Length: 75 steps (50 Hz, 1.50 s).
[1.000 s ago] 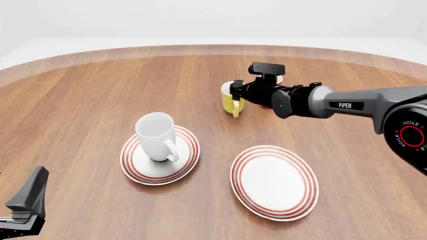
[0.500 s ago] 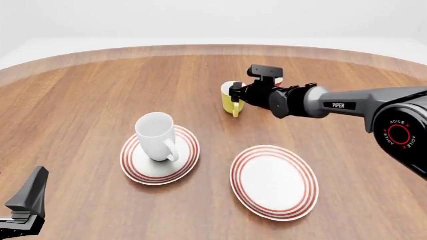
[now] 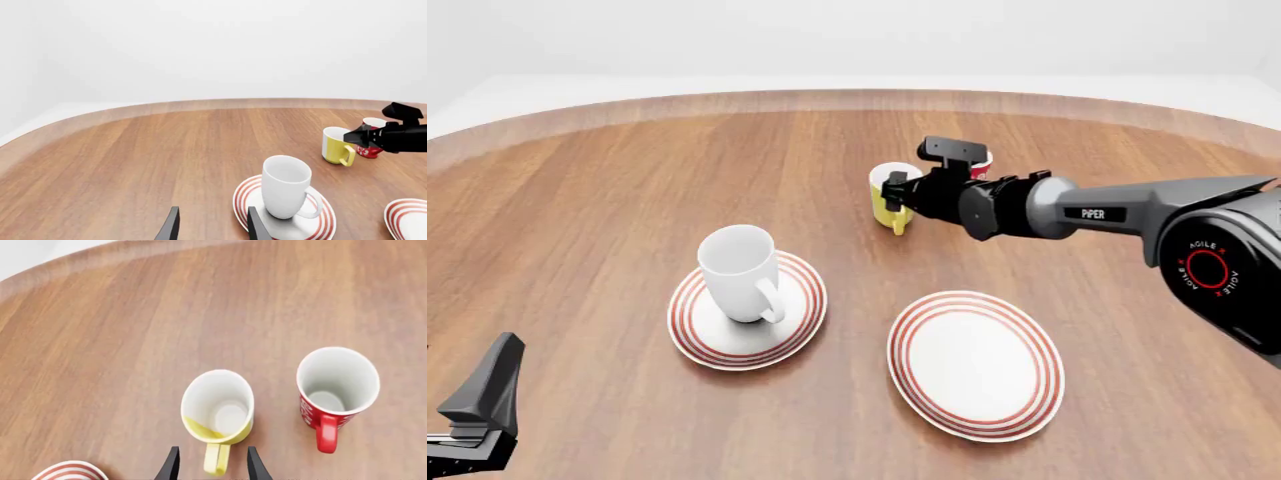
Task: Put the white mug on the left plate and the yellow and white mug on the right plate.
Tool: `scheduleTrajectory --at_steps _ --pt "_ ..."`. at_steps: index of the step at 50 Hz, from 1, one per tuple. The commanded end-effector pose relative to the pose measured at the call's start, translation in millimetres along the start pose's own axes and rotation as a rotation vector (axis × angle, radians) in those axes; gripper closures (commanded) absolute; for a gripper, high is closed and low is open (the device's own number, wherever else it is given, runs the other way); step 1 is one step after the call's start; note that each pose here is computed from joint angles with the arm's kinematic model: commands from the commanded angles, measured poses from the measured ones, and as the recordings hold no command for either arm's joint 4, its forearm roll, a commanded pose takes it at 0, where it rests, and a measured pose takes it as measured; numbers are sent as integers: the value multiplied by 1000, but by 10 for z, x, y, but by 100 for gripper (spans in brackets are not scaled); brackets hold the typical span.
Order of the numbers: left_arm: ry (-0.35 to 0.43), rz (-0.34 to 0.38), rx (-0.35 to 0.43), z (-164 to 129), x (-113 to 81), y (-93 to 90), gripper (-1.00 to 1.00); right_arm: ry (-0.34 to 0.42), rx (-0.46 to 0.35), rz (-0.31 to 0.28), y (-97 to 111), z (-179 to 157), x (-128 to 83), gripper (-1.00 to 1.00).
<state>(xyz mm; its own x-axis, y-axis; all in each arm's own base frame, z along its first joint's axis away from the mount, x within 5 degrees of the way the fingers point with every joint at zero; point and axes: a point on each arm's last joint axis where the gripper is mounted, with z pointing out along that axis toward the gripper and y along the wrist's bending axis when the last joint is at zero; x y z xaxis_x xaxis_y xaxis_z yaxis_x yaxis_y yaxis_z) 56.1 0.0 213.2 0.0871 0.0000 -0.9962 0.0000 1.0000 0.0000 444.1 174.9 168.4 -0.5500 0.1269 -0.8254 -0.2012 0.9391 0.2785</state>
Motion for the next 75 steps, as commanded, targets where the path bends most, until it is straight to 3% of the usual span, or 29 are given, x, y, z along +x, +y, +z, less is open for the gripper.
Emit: scheduleTrajectory --at_steps 1,75 --pt "0 0 0 0 0 0 -100 12 1 13 12 24 19 -100" --pt "0 0 0 0 0 0 -100 118 22 105 64 283 243 -100"
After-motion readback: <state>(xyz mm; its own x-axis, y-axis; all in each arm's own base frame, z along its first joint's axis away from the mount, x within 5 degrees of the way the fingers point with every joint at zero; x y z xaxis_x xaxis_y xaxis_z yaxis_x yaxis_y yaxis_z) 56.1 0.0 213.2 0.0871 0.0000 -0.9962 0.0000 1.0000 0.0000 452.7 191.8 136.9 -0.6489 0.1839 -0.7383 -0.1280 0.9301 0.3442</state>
